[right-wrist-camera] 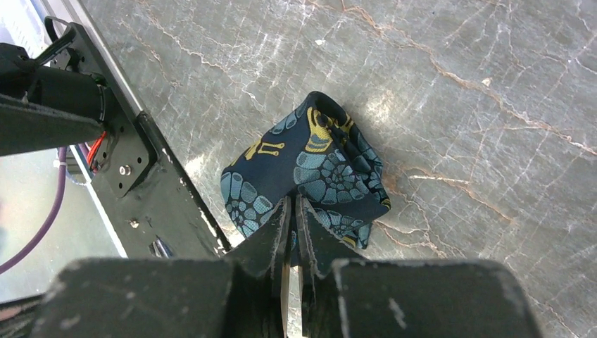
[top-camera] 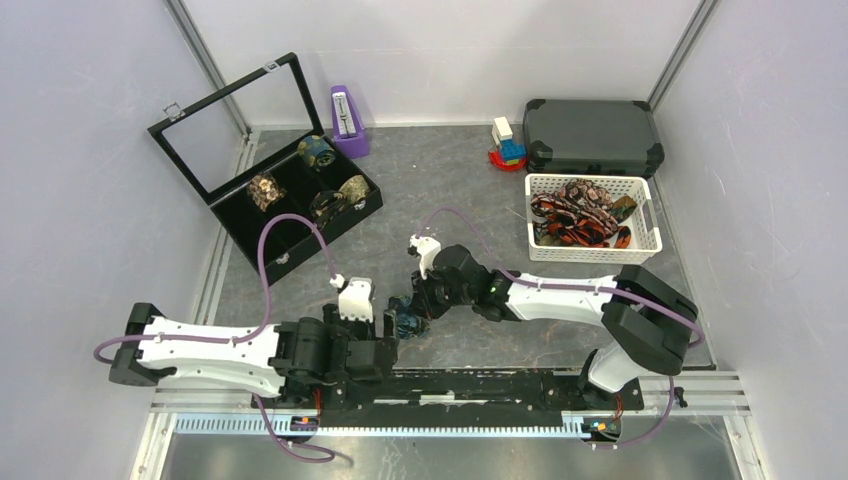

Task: Roll the ties
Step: Pick up the tie at the center of the board.

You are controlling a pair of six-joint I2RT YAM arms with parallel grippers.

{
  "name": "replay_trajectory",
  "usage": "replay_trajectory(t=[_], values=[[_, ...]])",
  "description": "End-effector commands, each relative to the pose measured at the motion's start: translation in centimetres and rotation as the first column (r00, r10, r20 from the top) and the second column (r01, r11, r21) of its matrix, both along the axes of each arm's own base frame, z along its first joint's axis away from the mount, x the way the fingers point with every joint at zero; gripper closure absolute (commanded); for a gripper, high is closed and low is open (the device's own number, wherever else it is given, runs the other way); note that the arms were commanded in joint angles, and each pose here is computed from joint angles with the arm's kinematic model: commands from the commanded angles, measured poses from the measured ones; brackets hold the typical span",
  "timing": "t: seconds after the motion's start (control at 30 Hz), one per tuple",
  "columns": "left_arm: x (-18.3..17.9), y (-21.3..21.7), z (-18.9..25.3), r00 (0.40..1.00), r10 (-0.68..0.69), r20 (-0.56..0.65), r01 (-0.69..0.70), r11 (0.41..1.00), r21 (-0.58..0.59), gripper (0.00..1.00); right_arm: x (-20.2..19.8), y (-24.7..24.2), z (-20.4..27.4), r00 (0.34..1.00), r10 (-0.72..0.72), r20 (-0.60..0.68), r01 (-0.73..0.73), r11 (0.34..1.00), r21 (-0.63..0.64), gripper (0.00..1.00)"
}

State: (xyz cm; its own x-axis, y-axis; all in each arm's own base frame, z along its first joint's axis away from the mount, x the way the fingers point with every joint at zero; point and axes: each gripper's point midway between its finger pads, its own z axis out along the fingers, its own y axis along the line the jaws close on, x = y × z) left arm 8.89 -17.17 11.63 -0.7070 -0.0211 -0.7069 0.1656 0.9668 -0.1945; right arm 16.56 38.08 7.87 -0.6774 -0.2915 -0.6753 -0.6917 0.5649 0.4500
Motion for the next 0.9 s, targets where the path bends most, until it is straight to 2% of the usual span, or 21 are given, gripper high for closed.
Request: replay_trajectory(t=[0.0,0.17,0.53,0.87], values=[[1.6,-0.5,0.5,0.999,-0.002,0.041,0.004,0.999,-0.039,0.01,0.0,-1.4,-0.9,1.0,-0.014,0.016,0.014,1.0,-0.028,0.89],[2.8,-1.5,-0.8,0.999,0.0,-0.04,-0.004,0.995,-0.095,0.01,-0.3,-1.8,-1.5,1.0,-0.015,0.006,0.015,1.0,-0.027,0.9],[4.9,-3.6,-1.6,0.998,-0.032,-0.053,0.016,0.96,-0.278,0.0,-0.9,-2.6,-3.0,1.0,-0.013,-0.016,0.012,0.999,-0.043,0.92],[6.1,-3.0,-3.1,0.995,-0.022,-0.092,-0.014,0.929,-0.369,0.0,-1.4,-3.0,-3.8,0.999,-0.01,-0.034,0.008,0.999,-0.044,0.92]])
